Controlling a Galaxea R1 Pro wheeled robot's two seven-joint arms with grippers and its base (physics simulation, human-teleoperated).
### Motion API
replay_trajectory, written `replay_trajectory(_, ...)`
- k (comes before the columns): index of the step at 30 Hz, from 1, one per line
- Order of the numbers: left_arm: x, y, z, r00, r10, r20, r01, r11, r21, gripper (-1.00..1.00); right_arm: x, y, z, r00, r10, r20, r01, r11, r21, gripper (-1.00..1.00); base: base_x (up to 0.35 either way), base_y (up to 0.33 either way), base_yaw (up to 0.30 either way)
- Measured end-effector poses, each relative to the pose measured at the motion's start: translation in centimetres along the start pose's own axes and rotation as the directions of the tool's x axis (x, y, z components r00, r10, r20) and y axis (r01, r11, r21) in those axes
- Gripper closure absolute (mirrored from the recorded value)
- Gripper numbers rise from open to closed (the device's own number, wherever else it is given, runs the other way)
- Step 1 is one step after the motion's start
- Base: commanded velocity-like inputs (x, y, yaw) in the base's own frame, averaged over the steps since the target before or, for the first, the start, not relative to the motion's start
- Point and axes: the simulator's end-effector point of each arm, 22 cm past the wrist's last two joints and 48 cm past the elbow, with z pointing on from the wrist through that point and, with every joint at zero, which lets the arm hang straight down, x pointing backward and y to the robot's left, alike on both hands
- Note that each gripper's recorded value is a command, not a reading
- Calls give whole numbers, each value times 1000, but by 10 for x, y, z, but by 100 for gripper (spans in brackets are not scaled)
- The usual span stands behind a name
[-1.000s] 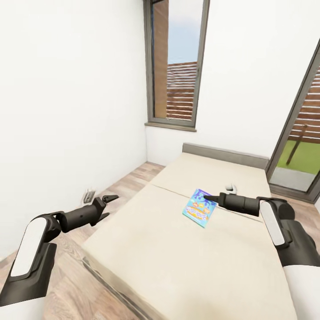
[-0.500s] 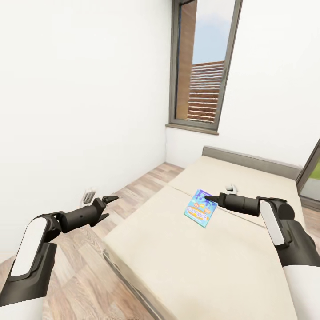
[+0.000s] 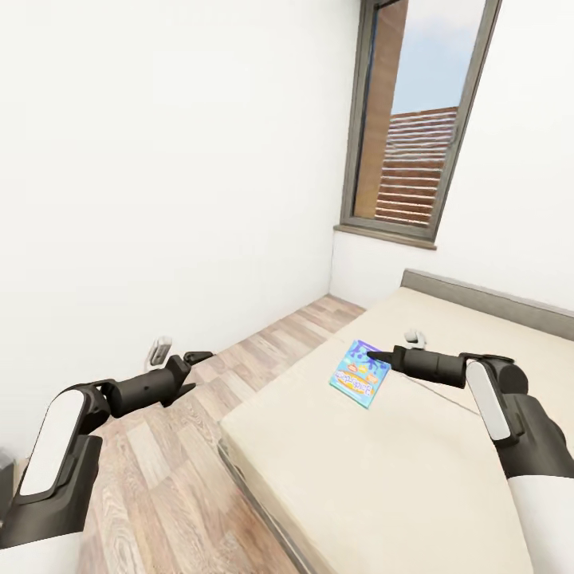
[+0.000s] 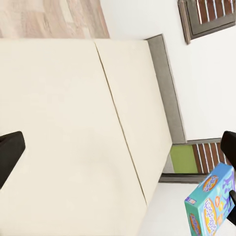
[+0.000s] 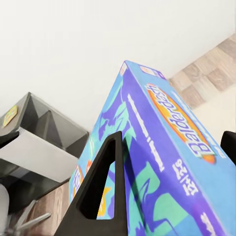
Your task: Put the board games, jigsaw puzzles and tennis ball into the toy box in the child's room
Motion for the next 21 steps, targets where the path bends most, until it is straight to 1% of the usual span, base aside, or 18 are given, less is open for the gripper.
replay_trajectory(21, -8, -17, -9, 1000, -15, -6, 15, 1000, -17, -100, -19, 17, -9, 1000, 3, -4, -3, 1000, 0, 100, 0, 0, 297)
